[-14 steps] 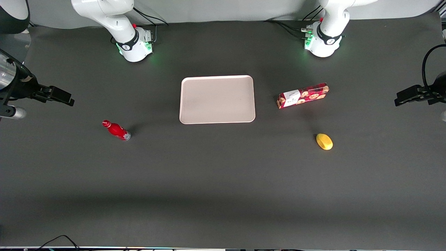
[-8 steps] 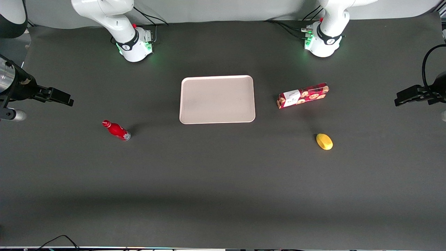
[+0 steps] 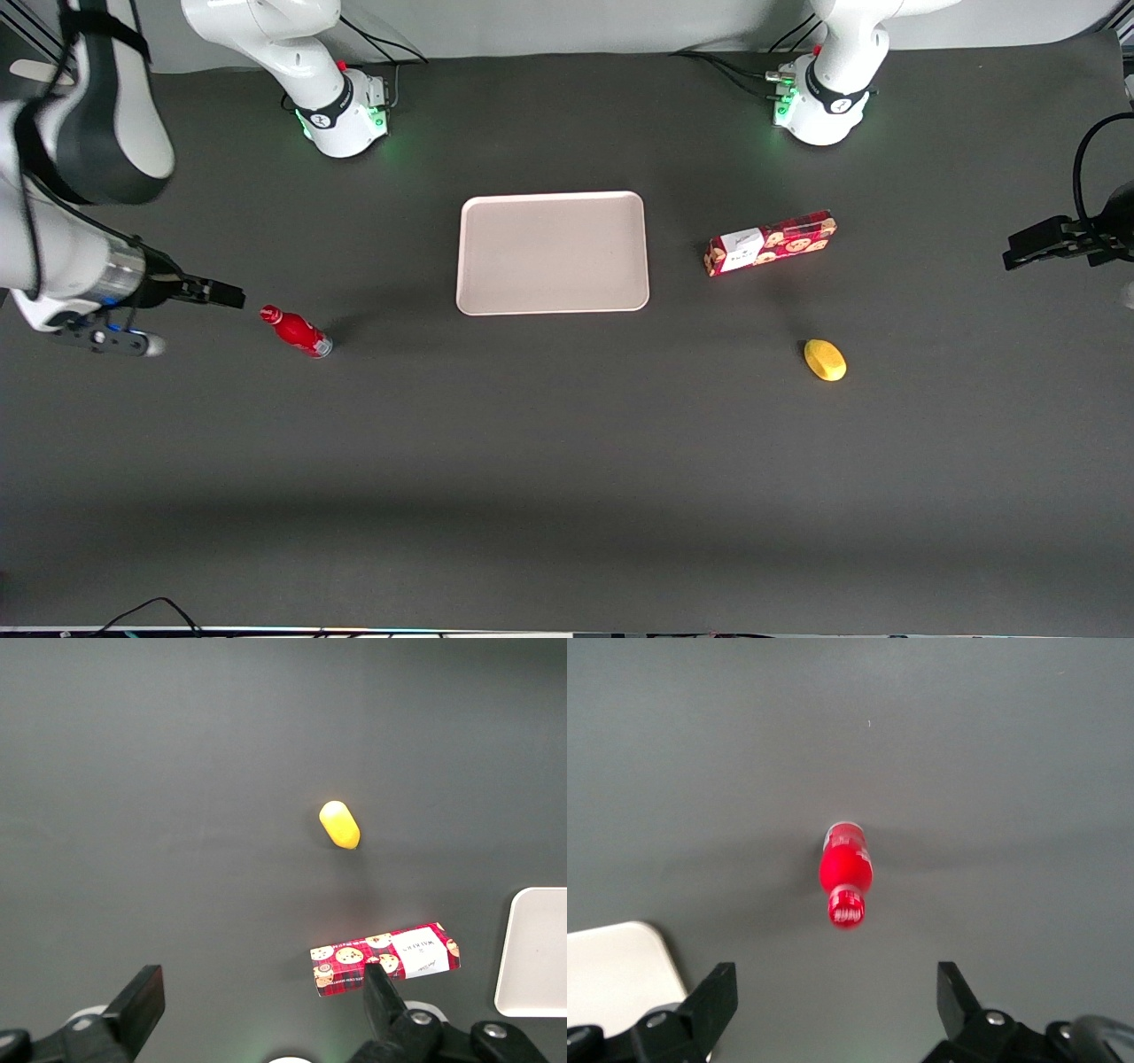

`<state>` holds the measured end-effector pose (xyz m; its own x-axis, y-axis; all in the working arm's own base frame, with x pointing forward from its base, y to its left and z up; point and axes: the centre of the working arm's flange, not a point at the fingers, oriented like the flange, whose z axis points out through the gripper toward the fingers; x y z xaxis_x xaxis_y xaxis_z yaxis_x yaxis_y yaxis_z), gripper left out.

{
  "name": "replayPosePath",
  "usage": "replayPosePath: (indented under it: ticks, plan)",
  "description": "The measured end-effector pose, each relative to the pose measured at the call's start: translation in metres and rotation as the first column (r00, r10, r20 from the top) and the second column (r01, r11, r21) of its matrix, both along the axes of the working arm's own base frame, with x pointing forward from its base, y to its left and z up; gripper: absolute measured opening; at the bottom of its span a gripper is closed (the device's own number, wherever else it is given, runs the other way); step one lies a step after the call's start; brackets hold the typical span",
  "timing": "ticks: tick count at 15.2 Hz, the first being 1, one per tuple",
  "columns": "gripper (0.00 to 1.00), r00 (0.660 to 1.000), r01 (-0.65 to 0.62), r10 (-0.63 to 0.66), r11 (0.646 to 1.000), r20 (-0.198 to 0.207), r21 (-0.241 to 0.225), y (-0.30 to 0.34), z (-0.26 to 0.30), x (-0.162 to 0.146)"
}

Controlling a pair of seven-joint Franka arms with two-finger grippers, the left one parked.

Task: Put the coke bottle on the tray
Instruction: 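Move the right gripper down to the red Coca-Cola bottle's cap end, then close the right gripper on the bottle's cap and lift it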

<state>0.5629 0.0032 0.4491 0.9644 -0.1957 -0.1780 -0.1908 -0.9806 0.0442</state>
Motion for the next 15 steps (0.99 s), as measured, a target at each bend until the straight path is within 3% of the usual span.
replayPosePath:
  ticks: [4, 10, 11, 12, 15]
  plan:
    - [1.0, 0.999, 0.001, -0.001, 1.0, 0.034, -0.003, -0.002, -0.077, -0.012]
    - [0.98, 1.0, 0.002, -0.002, 1.0, 0.012, -0.004, -0.002, -0.115, -0.026]
    - [0.93, 1.0, 0.002, -0.002, 1.0, 0.019, -0.004, -0.002, -0.118, -0.027]
    - [0.82, 1.0, 0.003, -0.003, 1.0, 0.025, -0.004, -0.002, -0.121, -0.029]
    - [0.78, 0.999, 0.003, -0.002, 1.0, 0.032, -0.004, -0.002, -0.124, -0.03]
